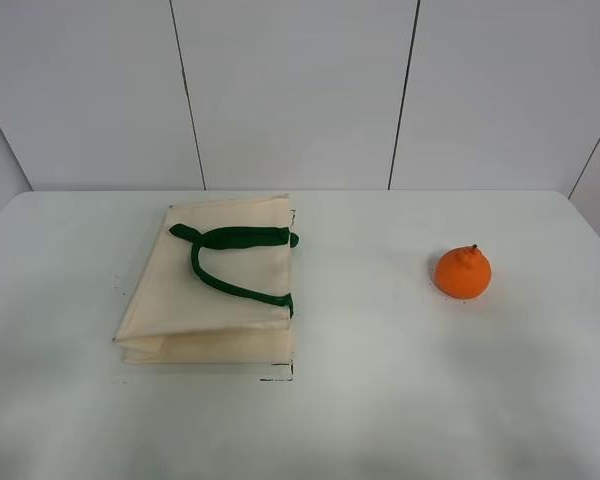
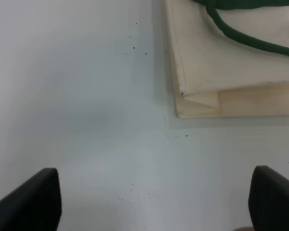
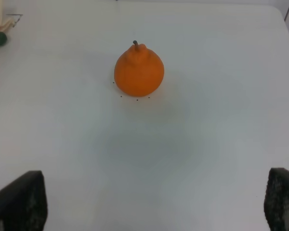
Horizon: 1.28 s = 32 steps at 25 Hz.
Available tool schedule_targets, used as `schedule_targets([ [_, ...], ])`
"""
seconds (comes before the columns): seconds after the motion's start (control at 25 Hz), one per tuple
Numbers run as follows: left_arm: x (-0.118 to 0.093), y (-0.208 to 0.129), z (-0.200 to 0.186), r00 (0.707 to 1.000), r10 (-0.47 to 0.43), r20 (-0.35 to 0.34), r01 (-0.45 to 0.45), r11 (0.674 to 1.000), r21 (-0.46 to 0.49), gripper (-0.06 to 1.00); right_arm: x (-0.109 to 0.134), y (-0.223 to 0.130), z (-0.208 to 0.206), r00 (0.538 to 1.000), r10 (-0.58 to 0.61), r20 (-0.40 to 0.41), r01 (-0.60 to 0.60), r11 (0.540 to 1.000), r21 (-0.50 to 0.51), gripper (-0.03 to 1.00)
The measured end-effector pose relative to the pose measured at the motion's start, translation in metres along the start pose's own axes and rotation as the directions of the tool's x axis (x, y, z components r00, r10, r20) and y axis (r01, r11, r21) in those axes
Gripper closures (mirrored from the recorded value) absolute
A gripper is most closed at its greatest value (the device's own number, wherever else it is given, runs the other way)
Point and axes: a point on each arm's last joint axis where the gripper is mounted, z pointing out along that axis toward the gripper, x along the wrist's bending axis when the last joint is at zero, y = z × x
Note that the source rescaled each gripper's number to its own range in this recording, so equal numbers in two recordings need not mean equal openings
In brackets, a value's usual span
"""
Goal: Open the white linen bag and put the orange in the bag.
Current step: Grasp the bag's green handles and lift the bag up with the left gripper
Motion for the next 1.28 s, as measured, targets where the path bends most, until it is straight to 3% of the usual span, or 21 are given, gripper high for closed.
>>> schedule_targets([
  [0.32,0.000,0.019,-0.009,1.000,0.007,0.000,-0.007,1.000,-0.017,-0.06,0.000,0.000,0.000,1.000,0.000,0.000,0.000,1.000,0.000,-0.03],
  [0.6,-0.001,0.106,0.013,1.000,0.011,0.011,-0.013,0.984,0.179,-0.06,0.000,0.000,0.000,1.000,0.000,0.000,0.000,1.000,0.000,-0.03],
  [0.72,-0.002,0.145,0.050,1.000,0.012,0.013,-0.015,0.953,0.304,-0.06,0.000,0.000,0.000,1.000,0.000,0.000,0.000,1.000,0.000,-0.03],
  [0.92,-0.003,0.195,0.137,0.999,0.032,0.026,-0.041,0.872,0.488,-0.06,0.000,0.000,0.000,1.000,0.000,0.000,0.000,1.000,0.000,-0.03],
  [1.04,-0.004,0.218,0.189,0.999,0.035,0.030,-0.046,0.840,0.541,-0.06,0.000,0.000,0.000,1.000,0.000,0.000,0.000,1.000,0.000,-0.03],
  [1.28,-0.007,0.233,0.291,1.000,-0.009,-0.001,0.008,0.768,0.640,-0.06,0.000,0.000,0.000,1.000,0.000,0.000,0.000,1.000,0.000,-0.03],
])
